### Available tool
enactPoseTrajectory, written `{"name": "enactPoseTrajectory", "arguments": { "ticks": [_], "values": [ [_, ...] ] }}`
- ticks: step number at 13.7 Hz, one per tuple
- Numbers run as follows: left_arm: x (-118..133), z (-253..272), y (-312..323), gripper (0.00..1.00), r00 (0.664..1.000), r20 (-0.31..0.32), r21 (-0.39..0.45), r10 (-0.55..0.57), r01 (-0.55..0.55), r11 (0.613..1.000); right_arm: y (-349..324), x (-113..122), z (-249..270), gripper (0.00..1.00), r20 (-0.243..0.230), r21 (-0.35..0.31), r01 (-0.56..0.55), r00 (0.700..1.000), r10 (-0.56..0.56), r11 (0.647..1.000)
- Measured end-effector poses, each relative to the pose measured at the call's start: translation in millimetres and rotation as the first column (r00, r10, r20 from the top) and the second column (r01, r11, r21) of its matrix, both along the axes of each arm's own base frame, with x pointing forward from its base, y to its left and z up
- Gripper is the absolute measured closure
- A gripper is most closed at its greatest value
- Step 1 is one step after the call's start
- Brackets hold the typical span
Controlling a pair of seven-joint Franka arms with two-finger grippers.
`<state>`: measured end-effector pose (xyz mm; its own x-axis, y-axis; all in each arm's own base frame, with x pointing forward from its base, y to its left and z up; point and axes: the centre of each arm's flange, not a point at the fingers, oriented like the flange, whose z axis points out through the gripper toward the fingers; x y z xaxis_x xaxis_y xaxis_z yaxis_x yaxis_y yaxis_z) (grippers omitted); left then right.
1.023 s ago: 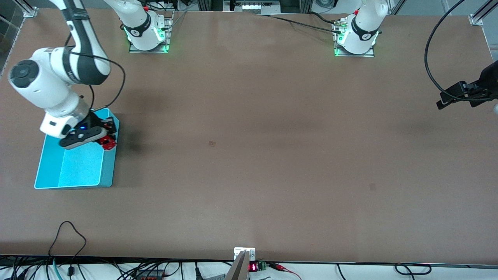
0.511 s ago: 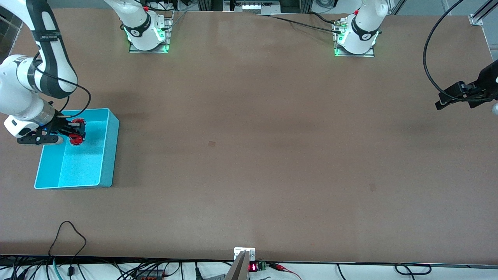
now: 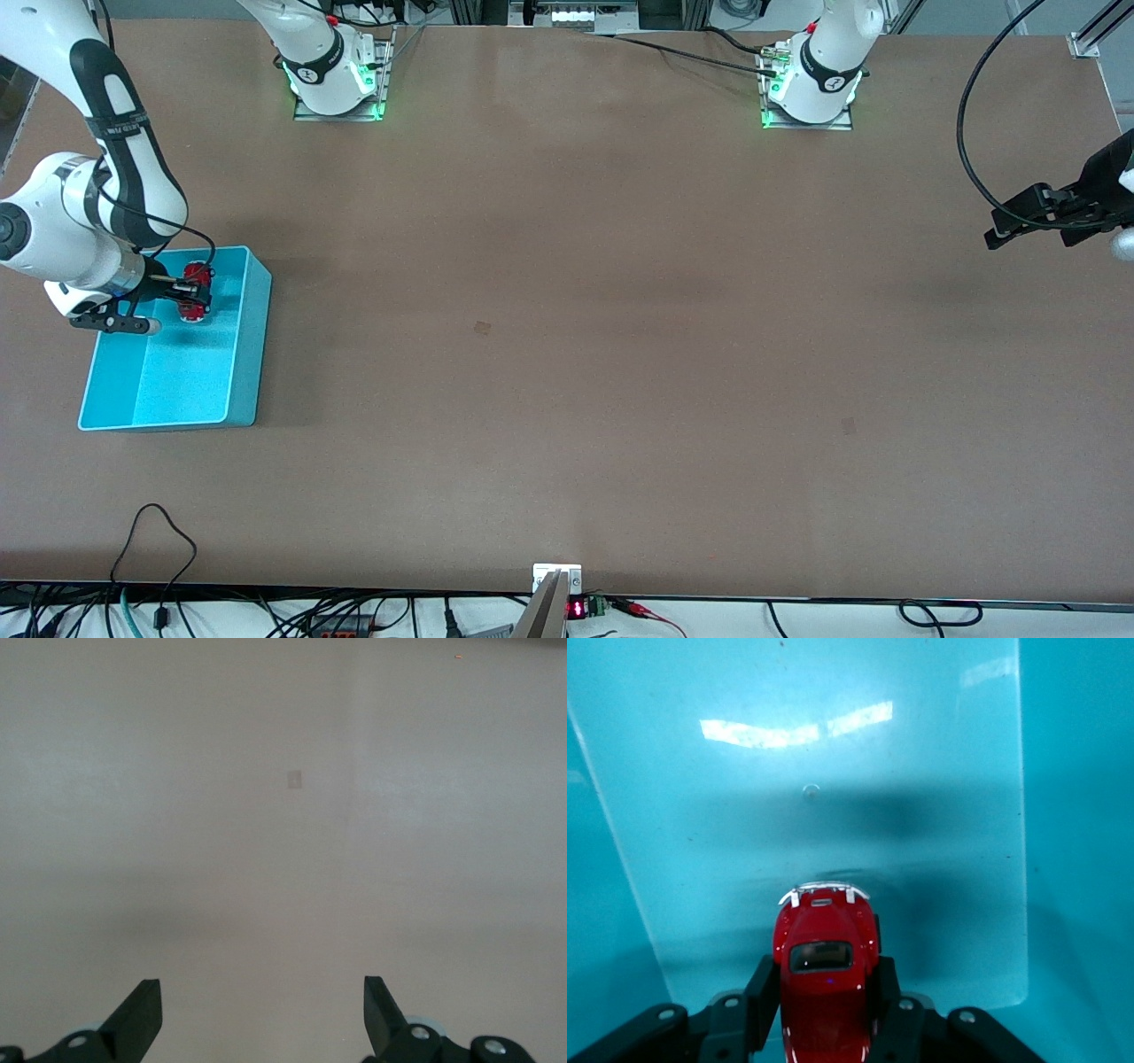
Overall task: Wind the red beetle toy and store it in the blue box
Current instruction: 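Lower the car into the box and open the right gripper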
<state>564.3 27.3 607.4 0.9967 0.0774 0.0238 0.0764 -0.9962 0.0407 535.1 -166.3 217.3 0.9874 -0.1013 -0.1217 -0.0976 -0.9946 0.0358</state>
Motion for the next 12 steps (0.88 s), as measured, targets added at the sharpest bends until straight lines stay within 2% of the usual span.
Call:
{"name": "enactPoseTrajectory", "arguments": {
  "ticks": [4, 5, 9, 10, 12],
  "values": [
    [0, 0, 1, 0.0, 1.0, -0.002, 0.0, 0.001, -0.001, 1.0, -1, -3, -13, 0.52, -0.021, 0.004, 0.003, 1.0, -0.003, 1.0],
    [0, 0, 1, 0.0, 1.0, -0.002, 0.0, 0.001, -0.001, 1.0, -1, -3, -12, 0.48, -0.02, 0.004, 0.003, 1.0, -0.003, 1.0],
    [0, 0, 1, 0.0, 1.0, -0.002, 0.0, 0.001, -0.001, 1.0, -3, 5, 1, 0.07, 0.008, -0.003, 0.002, 1.0, -0.002, 1.0],
    [0, 0, 1, 0.0, 1.0, -0.002, 0.0, 0.001, -0.001, 1.0, -3, 10, 13, 0.0, 0.03, -0.008, 0.0, 1.0, 0.0, 1.0],
    [0, 0, 1, 0.0, 1.0, -0.002, 0.0, 0.001, -0.001, 1.0, -3, 19, 49, 0.0, 0.066, -0.013, -0.003, 0.998, 0.004, 1.0]
  ]
}}
